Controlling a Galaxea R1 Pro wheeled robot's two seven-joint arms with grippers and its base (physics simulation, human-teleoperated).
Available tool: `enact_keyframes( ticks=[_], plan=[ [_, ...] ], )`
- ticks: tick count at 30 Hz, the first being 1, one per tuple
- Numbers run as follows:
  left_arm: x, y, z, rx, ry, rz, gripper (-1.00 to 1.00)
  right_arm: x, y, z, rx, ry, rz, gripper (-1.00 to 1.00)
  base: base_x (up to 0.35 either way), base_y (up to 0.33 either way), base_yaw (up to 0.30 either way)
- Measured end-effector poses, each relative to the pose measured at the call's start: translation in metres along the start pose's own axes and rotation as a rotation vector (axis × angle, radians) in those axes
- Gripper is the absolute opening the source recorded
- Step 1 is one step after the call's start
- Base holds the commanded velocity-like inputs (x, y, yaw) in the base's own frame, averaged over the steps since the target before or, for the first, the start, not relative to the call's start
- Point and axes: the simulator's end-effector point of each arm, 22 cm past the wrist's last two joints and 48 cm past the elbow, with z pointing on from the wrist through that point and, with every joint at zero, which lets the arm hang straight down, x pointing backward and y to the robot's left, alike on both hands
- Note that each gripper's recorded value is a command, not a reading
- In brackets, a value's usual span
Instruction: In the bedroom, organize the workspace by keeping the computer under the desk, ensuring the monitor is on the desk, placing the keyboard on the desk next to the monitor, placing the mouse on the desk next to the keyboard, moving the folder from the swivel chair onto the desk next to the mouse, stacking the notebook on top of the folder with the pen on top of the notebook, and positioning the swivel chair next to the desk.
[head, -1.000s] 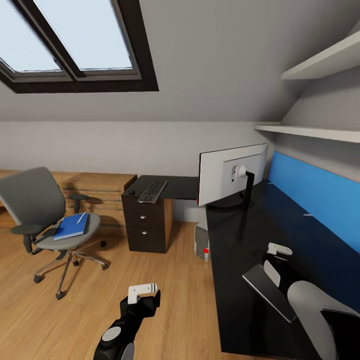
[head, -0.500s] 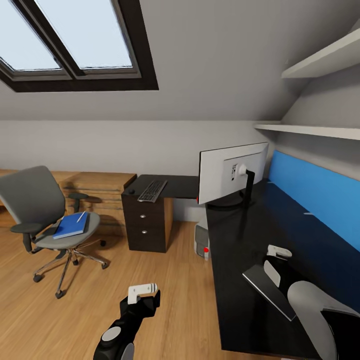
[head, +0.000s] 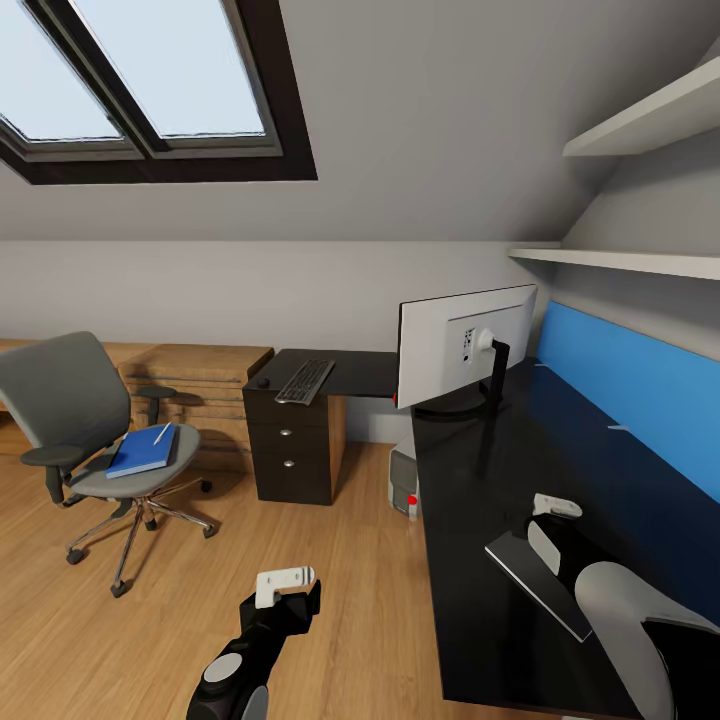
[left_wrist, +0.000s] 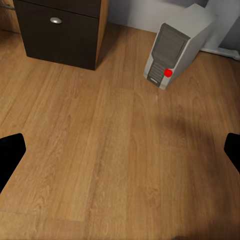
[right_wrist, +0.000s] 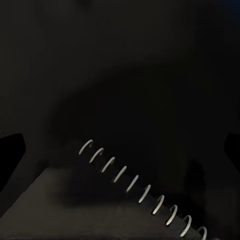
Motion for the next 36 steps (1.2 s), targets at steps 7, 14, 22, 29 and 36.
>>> enact_keyframes(
  ticks=[7,14,22,29,36],
  plan=[
    [0.006,0.0,0.003,0.002,-0.001,-0.002,1.0,0.009,-0.002,0.004,0.007,0.016,-0.031,1.0,0.0,0.0,0.0],
    [0.006,0.001,0.003,0.0,0.0,-0.001,1.0,0.009,-0.002,0.004,0.009,0.018,-0.035,1.0,0.0,0.0,0.0],
    [0.007,0.002,0.003,-0.001,0.001,0.001,1.0,0.009,-0.002,0.004,0.009,0.018,-0.036,1.0,0.0,0.0,0.0],
    [0.007,0.004,0.004,-0.004,0.001,0.003,1.0,0.012,-0.002,0.004,0.008,0.033,-0.04,1.0,-0.095,0.0,0.0],
    [0.007,0.004,0.003,-0.004,0.001,0.003,1.0,0.013,-0.002,0.004,0.009,0.036,-0.041,1.0,-0.162,0.0,0.0]
  ],
)
